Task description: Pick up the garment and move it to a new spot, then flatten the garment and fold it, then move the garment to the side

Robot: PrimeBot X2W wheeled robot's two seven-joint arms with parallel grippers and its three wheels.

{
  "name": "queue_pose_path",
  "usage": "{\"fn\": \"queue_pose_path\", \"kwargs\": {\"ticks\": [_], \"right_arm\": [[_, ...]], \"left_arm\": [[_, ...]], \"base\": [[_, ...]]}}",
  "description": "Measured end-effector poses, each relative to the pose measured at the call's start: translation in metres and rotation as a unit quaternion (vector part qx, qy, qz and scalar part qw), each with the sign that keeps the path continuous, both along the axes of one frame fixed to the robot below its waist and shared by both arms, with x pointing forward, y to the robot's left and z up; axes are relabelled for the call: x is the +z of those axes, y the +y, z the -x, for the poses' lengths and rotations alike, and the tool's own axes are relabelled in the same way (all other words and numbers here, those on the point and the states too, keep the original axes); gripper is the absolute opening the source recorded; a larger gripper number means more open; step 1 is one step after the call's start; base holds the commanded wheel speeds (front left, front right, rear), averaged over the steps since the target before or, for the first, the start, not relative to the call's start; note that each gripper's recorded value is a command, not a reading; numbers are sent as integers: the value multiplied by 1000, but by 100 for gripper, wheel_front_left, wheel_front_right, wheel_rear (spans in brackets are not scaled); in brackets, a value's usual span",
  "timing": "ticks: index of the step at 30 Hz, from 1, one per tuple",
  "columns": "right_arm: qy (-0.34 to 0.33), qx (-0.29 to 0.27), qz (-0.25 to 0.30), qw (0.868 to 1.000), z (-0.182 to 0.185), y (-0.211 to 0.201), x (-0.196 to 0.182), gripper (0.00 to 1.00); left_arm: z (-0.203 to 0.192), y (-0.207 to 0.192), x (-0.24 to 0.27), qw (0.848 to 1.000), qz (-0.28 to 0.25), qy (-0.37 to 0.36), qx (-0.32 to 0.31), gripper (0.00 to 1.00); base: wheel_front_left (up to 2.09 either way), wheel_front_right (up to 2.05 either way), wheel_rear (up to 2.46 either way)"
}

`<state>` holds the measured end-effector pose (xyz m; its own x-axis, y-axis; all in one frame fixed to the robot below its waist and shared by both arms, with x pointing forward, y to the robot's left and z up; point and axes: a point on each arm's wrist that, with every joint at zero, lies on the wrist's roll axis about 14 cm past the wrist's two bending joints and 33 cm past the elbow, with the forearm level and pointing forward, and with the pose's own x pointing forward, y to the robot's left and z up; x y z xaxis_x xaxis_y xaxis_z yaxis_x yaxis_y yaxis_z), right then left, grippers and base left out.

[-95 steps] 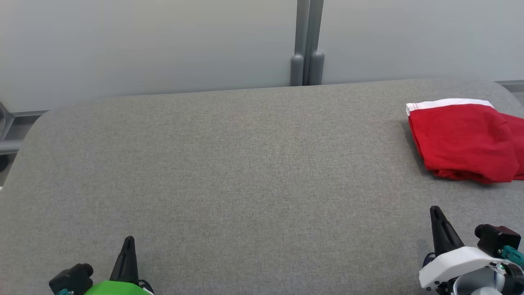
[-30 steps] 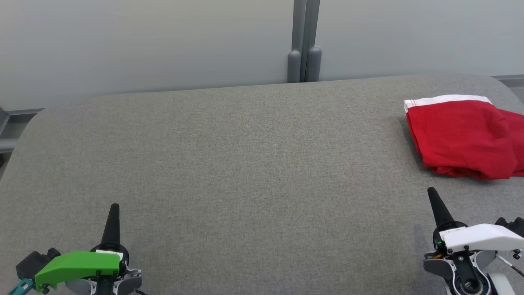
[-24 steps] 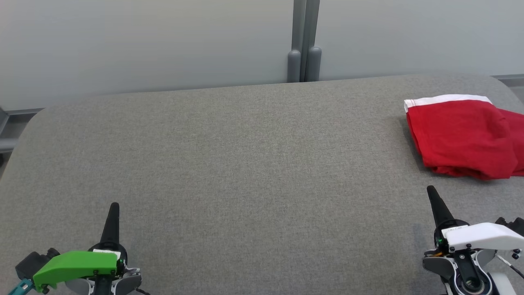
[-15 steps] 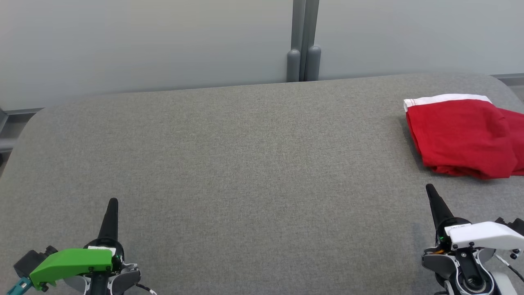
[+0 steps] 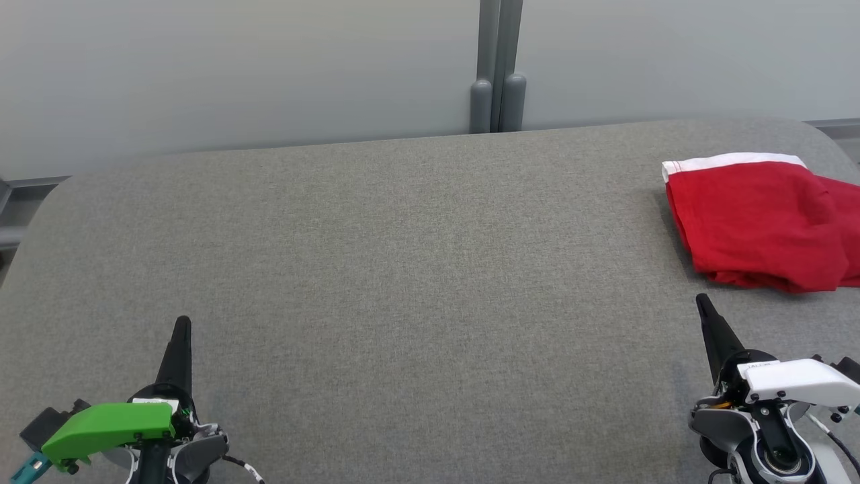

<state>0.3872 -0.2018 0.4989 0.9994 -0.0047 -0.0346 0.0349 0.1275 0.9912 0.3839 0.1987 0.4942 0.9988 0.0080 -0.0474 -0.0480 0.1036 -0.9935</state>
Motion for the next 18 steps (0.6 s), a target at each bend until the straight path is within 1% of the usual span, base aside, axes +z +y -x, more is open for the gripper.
{"fn": "queue_pose_path", "kwargs": {"ticks": [18], "right_arm": [[-12, 2, -65, 998, -2, 1, 5, 0]], "left_arm": [[-5, 0, 9, 998, 54, -17, -2, 0]], "base": [[0, 0, 0]]}}
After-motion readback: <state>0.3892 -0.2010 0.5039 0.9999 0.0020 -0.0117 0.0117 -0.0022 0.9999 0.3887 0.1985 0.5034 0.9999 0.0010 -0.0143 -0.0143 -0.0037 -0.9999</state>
